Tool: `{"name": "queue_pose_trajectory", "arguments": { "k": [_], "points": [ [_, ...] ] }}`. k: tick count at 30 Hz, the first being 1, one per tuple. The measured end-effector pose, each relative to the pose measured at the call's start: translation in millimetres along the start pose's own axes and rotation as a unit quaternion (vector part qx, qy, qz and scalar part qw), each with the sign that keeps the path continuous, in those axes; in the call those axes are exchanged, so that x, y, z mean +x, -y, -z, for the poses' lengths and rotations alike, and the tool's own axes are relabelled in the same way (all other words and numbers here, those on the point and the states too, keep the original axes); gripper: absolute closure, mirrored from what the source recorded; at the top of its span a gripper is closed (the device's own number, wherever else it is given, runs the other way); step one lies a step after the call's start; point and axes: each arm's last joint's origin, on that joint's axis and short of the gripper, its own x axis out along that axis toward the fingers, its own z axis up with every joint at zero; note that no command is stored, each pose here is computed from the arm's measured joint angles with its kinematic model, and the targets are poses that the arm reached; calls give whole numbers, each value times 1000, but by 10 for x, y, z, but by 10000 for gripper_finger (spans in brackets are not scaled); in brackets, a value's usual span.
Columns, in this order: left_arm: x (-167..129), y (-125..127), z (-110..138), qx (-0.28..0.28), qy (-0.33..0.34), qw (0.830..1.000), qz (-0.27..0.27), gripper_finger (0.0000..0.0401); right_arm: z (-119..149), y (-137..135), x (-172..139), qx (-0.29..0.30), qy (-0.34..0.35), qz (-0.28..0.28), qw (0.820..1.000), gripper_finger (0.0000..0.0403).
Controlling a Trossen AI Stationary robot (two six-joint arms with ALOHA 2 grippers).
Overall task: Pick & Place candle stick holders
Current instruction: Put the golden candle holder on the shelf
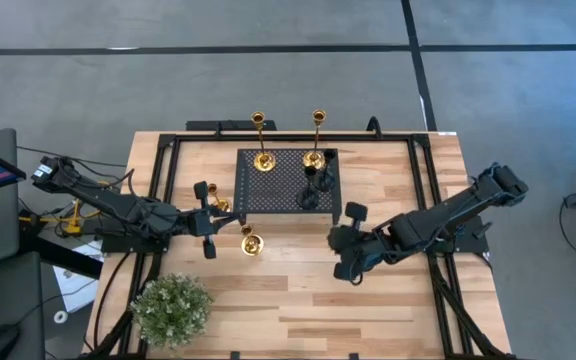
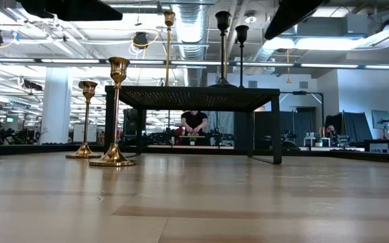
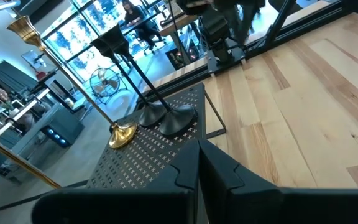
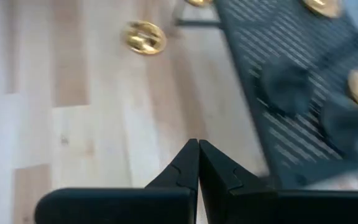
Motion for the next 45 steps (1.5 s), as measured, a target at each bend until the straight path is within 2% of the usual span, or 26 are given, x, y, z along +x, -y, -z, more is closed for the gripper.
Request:
{"name": "queue_pose_trajectory", "arguments": {
  "k": [5, 8, 13, 17, 22, 24, 37, 45],
  "points": [
    [0, 0, 0, 10, 0, 1000, 0, 394, -38, -55, 130, -59, 30, -94, 993, 403],
    [0, 0, -1, 10, 0, 1000, 0, 394, -28, -36, 217, -84, 38, -128, 987, 403],
    [1, 0, -1, 10, 0, 1000, 0, 392, -45, 100, 331, -72, 29, -121, 990, 403],
    [0, 10, -5, 4, 8, 1000, 16, 394, -70, 207, 398, -56, 18, -141, 988, 403],
    [0, 20, -8, -7, 15, 999, 33, 393, -71, 283, 364, -60, 14, -150, 987, 403],
    [0, 22, -8, -7, 16, 999, 35, 394, -47, 310, 323, -66, 9, -149, 987, 403],
    [0, 21, -8, -3, 15, 999, 34, 394, -108, 540, -120, -85, 89, -155, 980, 403],
    [0, 21, -8, -3, 15, 999, 34, 394, -110, 608, -243, -83, 109, -156, 978, 403]
  ]
}}
